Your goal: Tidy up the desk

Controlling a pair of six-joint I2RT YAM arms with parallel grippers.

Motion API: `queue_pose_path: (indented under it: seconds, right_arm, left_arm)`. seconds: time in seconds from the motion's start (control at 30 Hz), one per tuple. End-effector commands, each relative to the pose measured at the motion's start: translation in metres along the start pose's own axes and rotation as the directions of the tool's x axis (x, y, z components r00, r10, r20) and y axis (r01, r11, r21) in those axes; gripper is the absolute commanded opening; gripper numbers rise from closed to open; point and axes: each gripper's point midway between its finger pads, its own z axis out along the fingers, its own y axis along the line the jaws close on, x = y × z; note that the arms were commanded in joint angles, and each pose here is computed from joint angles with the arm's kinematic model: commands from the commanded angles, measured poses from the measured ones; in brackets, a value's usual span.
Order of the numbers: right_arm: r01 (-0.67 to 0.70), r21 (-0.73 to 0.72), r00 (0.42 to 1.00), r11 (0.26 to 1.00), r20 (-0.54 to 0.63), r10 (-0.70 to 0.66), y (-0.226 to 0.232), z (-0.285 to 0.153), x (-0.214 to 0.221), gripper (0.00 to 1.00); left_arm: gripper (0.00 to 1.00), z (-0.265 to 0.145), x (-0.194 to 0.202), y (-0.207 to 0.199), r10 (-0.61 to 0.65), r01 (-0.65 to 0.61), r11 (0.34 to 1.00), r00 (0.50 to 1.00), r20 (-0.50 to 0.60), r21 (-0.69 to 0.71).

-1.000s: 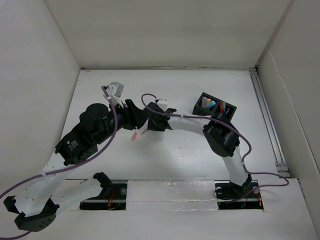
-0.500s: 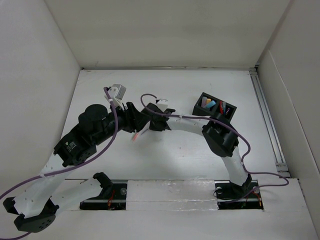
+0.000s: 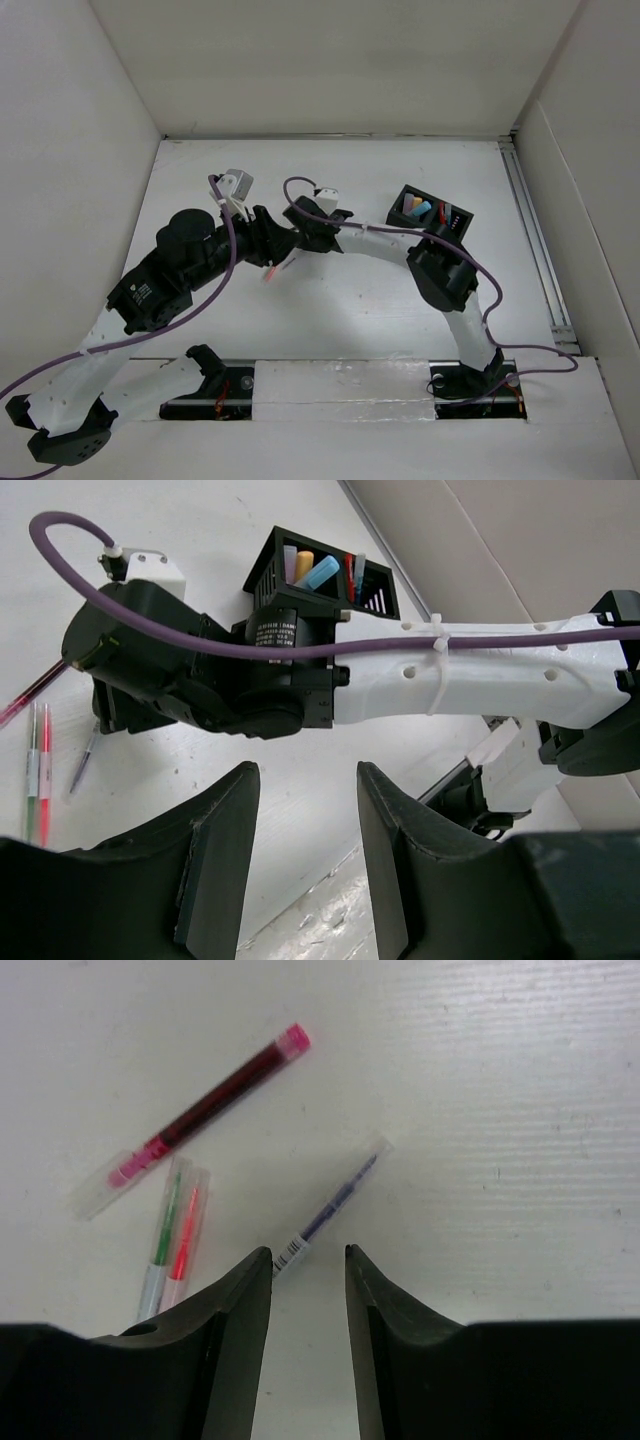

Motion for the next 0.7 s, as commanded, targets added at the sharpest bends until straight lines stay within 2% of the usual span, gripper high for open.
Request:
queue_pose_path:
  seconds: [0.0, 0.23, 0.37, 0.67]
  right_arm:
    - [-0.039, -0.012, 0.999, 0.999, 0.037, 0.04, 0.012, 0.002, -0.021, 0.41]
    - [-0.045, 0.003, 0.999, 0.999, -0.001, 0.045, 0.016, 0.019, -0.015, 0.44]
    - [0.002, 0.093, 0.999, 0.996, -0.052, 0.003, 0.004, 0.013, -0.012, 0.42]
    - [0.033, 0.129, 0.998, 0.991, -0.054, -0.026, -0.009, 0.009, -0.011, 0.42]
  left_arm:
    - [0.39, -0.002, -0.004, -0.003, 0.029, -0.029, 0.999, 0.999, 0.015, 0.014]
    - [0.39, -0.003, -0.004, 0.003, 0.046, -0.046, 0.999, 0.999, 0.018, -0.012]
    - [0.39, -0.004, -0.009, 0.009, 0.055, -0.053, 0.997, 0.998, 0.034, -0.049]
    - [0.38, -0.005, -0.011, 0.009, 0.058, -0.056, 0.997, 0.998, 0.039, -0.053]
